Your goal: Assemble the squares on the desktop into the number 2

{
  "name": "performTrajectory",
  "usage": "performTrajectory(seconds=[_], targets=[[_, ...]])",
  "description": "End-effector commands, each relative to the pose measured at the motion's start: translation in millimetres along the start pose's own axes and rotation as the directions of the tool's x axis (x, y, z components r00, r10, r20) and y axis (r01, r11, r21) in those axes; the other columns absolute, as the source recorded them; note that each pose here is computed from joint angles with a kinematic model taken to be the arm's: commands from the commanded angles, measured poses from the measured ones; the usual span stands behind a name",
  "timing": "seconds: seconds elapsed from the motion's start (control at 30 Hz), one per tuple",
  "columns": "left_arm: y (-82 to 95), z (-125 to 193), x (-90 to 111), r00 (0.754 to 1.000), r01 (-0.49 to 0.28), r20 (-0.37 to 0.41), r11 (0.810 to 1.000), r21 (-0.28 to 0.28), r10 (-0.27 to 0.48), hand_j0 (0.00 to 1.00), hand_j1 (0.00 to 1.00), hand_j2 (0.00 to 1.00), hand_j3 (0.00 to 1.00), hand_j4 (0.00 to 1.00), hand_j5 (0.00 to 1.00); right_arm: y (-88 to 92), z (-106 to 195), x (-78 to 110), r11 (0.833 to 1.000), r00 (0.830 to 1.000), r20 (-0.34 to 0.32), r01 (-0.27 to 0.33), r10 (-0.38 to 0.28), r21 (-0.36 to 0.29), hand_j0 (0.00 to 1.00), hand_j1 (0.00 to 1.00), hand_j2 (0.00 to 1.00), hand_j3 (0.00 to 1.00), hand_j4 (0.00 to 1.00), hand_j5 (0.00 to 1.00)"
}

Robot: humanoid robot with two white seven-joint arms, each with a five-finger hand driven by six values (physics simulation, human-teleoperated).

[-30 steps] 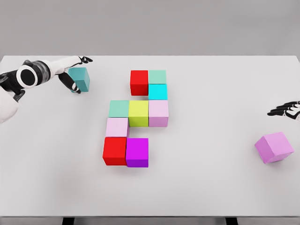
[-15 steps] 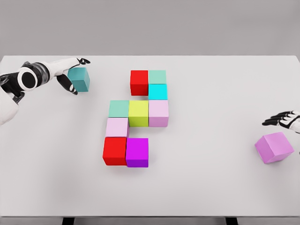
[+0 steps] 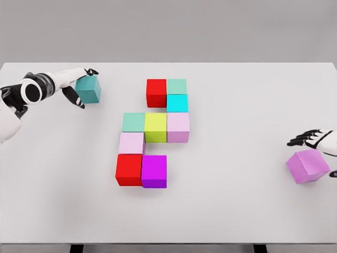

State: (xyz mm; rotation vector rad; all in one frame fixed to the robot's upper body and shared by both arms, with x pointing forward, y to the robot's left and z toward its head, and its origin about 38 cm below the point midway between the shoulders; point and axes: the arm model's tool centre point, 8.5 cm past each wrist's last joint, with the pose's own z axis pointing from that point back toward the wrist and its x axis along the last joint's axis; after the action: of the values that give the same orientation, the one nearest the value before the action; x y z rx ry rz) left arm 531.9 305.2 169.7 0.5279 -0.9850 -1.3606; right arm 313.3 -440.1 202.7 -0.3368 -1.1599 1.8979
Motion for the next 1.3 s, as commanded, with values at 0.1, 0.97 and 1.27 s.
performTrajectory(seconds=[0.1, 0.97, 1.27], targets=[[1.1, 0.0, 0.5, 1.000, -0.001, 0.002, 1.000, 0.004, 0.001, 0.82, 0.82, 0.82, 0.82, 0.82, 0.82, 11.6, -11.1, 4.1, 0.999, 1.000, 0.021, 0.007, -0.008, 0.039, 1.00, 1.00, 1.00, 1.00, 1.00, 1.00], [16.8, 6.0, 30.6, 0.993, -0.048, 0.113, 0.999, 0.021, 0.046, 0.35, 0.35, 0.35, 0.35, 0.35, 0.35, 9.3, -14.3, 1.8, 0.999, 1.000, 0.009, -0.020, 0.019, 0.049, 0.94, 0.94, 0.94, 0.94, 0.94, 0.94], [10.2, -6.4, 77.2, 0.980, -0.056, 0.192, 0.998, 0.007, 0.053, 0.33, 0.33, 0.33, 0.33, 0.33, 0.33, 17.8, -19.5, 5.0, 0.997, 1.000, 0.021, -0.021, 0.020, 0.078, 0.92, 0.92, 0.92, 0.92, 0.92, 0.92]])
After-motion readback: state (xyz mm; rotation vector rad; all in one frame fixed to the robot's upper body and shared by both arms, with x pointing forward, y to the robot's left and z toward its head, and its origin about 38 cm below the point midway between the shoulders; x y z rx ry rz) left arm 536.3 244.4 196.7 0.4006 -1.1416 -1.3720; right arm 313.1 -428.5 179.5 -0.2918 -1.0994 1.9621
